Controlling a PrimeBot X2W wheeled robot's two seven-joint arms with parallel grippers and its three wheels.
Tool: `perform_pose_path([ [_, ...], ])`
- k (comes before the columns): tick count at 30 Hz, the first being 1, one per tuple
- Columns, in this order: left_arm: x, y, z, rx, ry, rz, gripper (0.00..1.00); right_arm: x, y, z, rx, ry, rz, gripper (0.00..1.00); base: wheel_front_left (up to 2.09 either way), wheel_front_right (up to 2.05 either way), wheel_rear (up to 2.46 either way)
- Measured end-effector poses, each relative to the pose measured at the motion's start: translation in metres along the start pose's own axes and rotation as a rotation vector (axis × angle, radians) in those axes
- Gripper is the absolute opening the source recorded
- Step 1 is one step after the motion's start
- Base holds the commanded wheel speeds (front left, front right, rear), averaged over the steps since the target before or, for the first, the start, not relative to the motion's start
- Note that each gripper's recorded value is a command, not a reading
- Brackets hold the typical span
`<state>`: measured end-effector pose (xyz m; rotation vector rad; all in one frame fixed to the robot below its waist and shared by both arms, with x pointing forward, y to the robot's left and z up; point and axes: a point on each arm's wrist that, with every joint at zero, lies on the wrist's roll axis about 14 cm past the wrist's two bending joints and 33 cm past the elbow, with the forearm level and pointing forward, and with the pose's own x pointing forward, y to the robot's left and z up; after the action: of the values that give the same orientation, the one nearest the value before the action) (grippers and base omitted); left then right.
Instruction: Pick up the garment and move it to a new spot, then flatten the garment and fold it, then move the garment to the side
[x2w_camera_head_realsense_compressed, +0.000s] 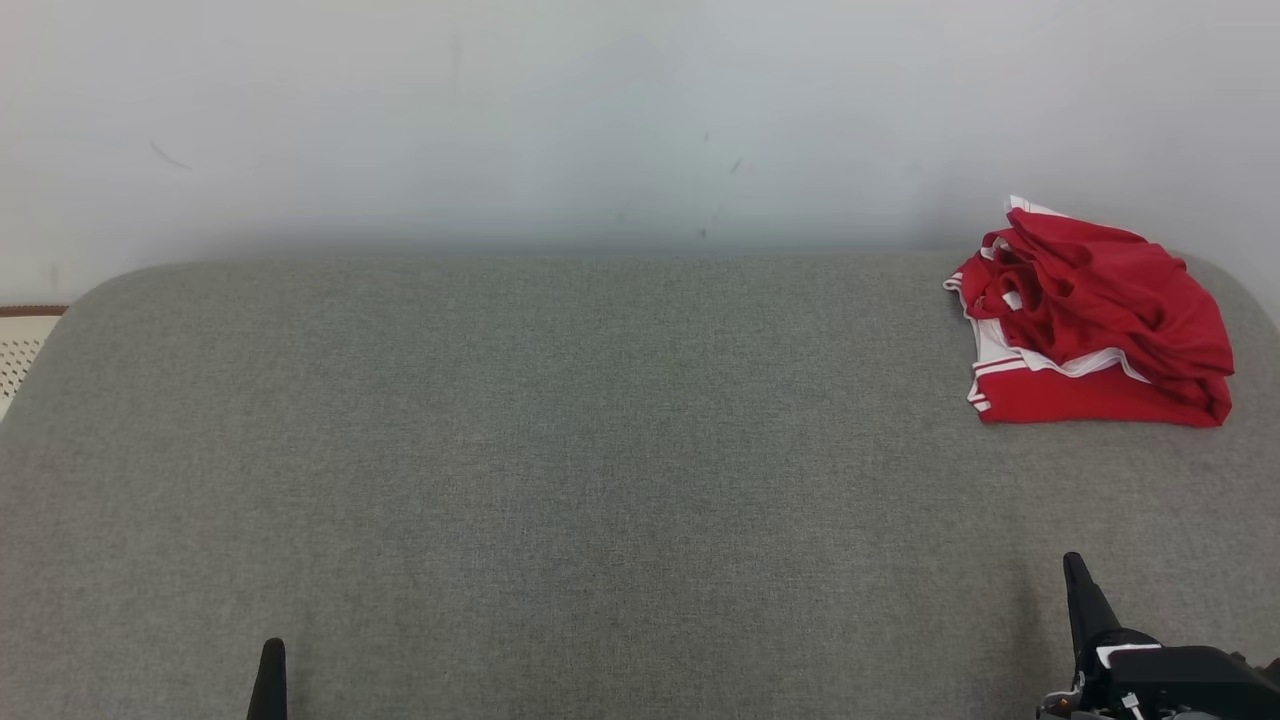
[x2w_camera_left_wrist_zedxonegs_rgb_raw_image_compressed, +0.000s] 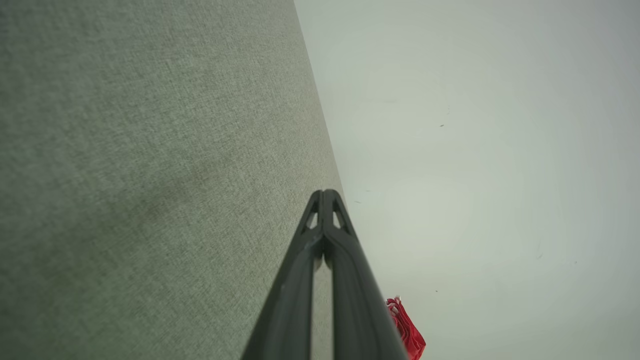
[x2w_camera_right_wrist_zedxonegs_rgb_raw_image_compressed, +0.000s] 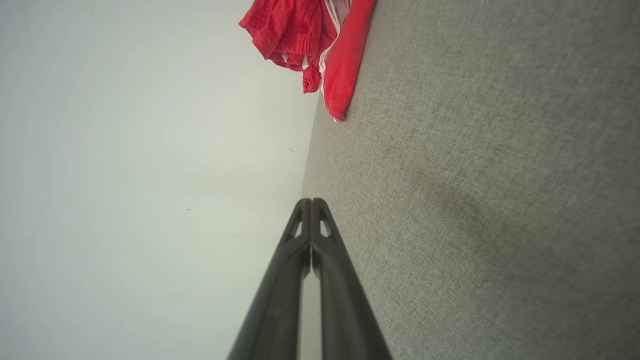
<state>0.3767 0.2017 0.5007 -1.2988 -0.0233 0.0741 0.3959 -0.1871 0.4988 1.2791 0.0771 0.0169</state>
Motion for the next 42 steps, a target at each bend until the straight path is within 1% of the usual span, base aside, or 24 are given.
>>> perform_pose_path([
  [20,0.004,-0.002,-0.003,-0.161,0.016,-0.007,0.0,0.002,0.001,0.009,0.168,-0.009,0.014,0.0,0.0,0.0,0.0],
  [35,0.007,-0.004,-0.005,-0.26,0.025,-0.017,0.0,0.003,0.005,0.016,0.279,-0.017,0.037,0.0,0.0,0.0,0.0],
  [42,0.008,-0.004,-0.005,-0.276,0.026,-0.018,0.0,0.003,0.005,0.018,0.294,-0.02,0.039,0.0,0.0,0.0,0.0],
])
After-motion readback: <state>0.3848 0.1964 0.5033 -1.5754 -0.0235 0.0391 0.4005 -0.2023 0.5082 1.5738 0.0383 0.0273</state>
